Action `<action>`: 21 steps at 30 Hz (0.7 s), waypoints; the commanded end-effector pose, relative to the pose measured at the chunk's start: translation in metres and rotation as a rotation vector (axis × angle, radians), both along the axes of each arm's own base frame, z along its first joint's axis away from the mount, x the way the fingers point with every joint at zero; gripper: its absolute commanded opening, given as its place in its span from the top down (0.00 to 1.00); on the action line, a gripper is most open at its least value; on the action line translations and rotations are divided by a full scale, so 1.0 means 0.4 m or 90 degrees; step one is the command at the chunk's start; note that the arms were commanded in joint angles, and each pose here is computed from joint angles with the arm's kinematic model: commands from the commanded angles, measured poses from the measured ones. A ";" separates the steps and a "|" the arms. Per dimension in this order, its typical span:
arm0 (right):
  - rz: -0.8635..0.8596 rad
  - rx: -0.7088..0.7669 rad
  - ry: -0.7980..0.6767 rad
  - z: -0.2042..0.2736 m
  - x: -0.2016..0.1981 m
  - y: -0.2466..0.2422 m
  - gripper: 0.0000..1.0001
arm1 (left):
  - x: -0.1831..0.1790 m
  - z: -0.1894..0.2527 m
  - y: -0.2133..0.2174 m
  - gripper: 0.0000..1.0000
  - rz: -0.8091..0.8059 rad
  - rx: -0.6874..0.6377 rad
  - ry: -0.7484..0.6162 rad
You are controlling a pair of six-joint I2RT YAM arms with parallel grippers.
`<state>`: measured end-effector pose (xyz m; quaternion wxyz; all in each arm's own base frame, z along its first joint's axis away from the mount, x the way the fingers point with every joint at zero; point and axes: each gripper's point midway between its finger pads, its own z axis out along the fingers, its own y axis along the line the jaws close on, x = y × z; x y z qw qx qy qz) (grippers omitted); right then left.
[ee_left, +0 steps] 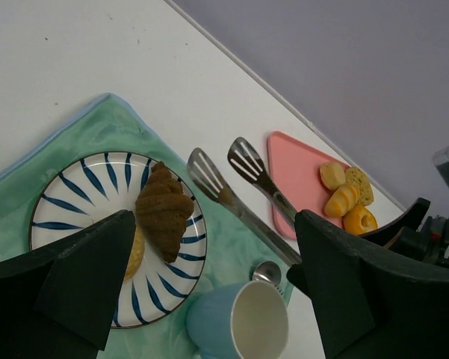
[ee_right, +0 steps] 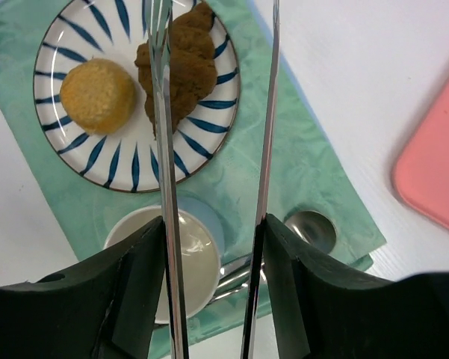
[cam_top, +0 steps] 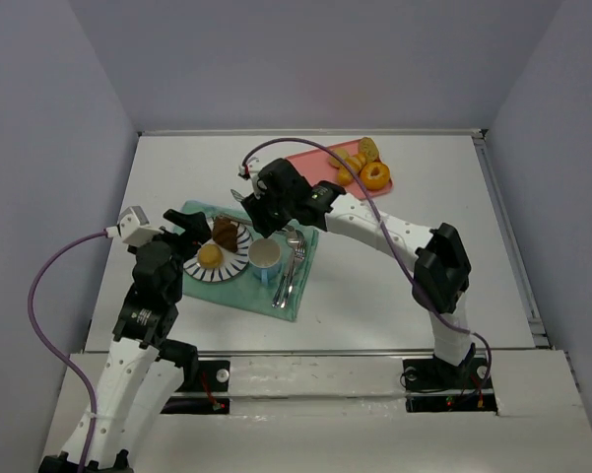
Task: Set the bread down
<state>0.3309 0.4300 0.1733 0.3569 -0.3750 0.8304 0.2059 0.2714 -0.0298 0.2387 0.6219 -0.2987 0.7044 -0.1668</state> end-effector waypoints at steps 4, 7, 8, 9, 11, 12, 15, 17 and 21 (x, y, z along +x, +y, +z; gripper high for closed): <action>-0.281 0.162 -0.115 0.276 0.145 -0.184 0.44 | 0.007 0.058 0.015 0.01 0.022 -0.001 -0.034; -0.361 0.177 -0.105 0.249 0.145 -0.297 0.47 | 0.011 0.054 0.014 0.01 0.022 0.002 -0.028; -0.368 0.177 -0.102 0.233 0.131 -0.314 0.47 | 0.011 0.053 0.014 0.01 0.023 0.002 -0.027; -0.388 0.169 -0.107 0.214 0.128 -0.349 0.46 | 0.011 0.054 0.015 0.01 0.023 0.002 -0.028; -0.429 0.145 -0.096 0.148 0.087 -0.412 0.44 | 0.010 0.054 0.017 0.01 0.025 0.006 -0.029; -0.464 0.131 -0.101 0.124 0.078 -0.447 0.43 | 0.009 0.056 0.021 0.01 0.030 0.008 -0.030; -0.514 0.115 -0.081 0.027 0.020 -0.520 0.44 | 0.010 0.056 0.021 0.01 0.030 0.006 -0.029; -0.553 0.116 -0.065 -0.044 -0.006 -0.553 0.46 | 0.012 0.052 0.016 0.01 0.024 0.007 -0.029; -0.554 0.100 -0.022 -0.160 -0.050 -0.569 0.46 | 0.018 0.048 0.012 0.01 0.021 0.008 -0.023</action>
